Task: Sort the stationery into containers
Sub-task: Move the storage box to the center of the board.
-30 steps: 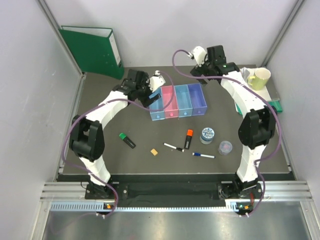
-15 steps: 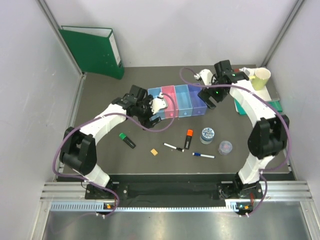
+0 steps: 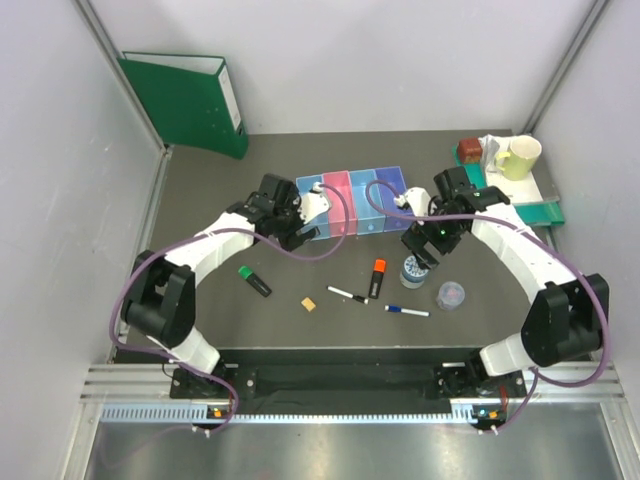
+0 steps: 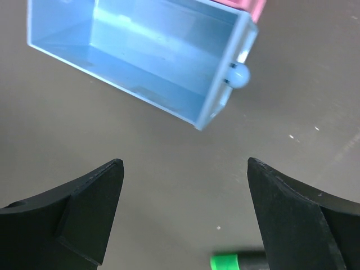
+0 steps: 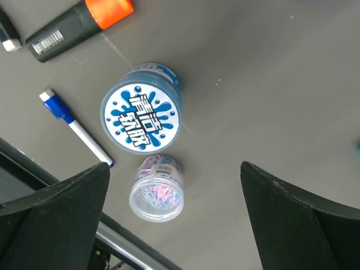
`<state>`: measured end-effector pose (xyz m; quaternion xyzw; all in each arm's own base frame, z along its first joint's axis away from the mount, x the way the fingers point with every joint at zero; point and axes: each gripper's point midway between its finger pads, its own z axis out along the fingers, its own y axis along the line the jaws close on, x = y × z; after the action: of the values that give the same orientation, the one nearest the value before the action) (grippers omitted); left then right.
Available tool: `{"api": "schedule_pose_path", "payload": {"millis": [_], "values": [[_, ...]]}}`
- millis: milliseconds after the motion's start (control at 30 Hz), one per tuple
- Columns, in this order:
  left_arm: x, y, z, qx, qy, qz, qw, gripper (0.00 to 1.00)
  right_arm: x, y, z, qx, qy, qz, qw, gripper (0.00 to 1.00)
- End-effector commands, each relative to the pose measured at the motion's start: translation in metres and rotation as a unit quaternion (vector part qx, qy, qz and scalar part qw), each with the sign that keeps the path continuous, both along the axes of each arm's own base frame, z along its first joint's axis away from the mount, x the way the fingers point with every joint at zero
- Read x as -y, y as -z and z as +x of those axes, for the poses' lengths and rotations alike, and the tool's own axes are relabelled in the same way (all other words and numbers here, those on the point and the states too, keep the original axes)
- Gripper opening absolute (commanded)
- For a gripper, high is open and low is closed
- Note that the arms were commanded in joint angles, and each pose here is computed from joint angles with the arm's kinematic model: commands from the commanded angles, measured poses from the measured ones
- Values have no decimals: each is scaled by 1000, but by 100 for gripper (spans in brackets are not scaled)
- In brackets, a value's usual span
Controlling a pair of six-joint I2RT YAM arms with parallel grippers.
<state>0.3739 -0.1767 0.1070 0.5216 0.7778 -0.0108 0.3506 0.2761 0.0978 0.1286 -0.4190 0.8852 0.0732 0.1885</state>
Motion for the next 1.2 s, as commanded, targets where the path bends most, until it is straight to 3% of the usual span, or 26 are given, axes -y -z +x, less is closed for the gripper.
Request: {"api": "schedule_pose_path", "payload": {"millis": [0,1167], "values": [[10,-22,28,51,-25,-26,998,96,-11,-8,12,36,3,23,999,100],[-3,-20,75,107,-96,16,990,96,-38,49,-1,-23,-51,0,998,99]]}}
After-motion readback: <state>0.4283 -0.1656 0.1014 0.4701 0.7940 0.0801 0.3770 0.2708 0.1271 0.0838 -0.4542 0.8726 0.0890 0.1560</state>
